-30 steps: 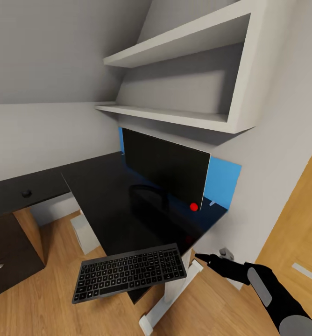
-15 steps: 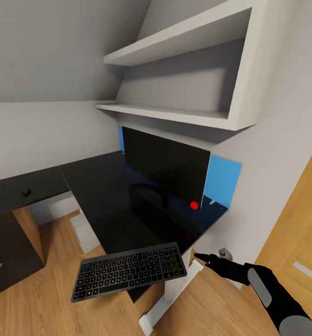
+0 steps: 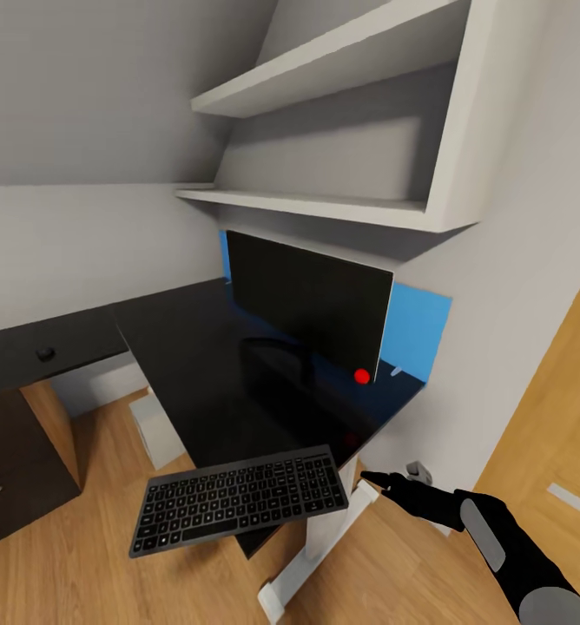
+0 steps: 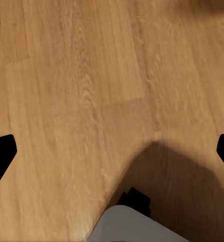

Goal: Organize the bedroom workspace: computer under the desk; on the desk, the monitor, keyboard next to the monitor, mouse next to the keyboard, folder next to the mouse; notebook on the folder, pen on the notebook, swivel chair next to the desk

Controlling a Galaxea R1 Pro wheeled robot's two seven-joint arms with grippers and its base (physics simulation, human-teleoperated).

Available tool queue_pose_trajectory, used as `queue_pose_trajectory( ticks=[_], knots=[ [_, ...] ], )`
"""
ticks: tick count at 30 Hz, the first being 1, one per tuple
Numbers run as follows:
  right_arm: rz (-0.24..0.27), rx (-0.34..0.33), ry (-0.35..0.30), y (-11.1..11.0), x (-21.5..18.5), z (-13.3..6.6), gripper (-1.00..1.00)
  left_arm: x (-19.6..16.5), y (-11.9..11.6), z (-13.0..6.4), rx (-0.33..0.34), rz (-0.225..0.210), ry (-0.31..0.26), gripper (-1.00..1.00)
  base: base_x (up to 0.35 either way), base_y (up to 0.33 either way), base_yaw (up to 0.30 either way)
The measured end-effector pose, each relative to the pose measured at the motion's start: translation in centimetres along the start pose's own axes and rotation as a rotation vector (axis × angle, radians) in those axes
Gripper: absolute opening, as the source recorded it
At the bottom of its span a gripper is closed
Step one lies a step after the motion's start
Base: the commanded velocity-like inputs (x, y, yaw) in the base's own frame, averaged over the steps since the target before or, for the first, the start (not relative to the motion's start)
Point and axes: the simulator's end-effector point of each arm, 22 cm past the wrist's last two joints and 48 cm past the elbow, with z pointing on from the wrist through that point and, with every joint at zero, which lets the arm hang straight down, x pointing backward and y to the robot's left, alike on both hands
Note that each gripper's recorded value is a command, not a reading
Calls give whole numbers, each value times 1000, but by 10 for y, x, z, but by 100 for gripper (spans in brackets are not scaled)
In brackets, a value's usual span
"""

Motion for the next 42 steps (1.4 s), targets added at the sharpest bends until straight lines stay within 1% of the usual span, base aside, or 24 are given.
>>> queue_pose_trajectory(
  ticks=[11,13,18,19,24,25,27,30,36,42],
  knots=[
    [3,-6,0,-11,9,12,100,9,-2,15,-1,1,-1,100,0,0,0],
    [5,-16,2,-8,13,18,100,10,-3,18,-2,2,-2,100,0,0,0],
    [10,-47,0,1,14,21,100,11,-3,18,-2,2,-1,100,0,0,0],
    [15,-84,3,9,15,21,100,10,-3,18,-2,3,-2,100,0,0,0],
    [25,-174,11,29,17,17,100,10,-2,18,-3,4,-2,100,0,0,0],
    [32,-279,16,51,18,12,100,11,-2,18,-4,4,-2,100,0,0,0],
    [32,-305,17,56,18,11,100,11,-2,18,-4,5,-1,100,0,0,0],
    [34,-319,17,58,18,9,100,11,-2,18,-4,6,-1,100,0,0,0],
    [40,-323,19,58,19,9,100,12,-2,18,-4,6,1,100,0,0,0],
    [67,-315,27,50,25,10,100,11,-2,18,-3,7,-2,100,2,0,0]
  ],
)
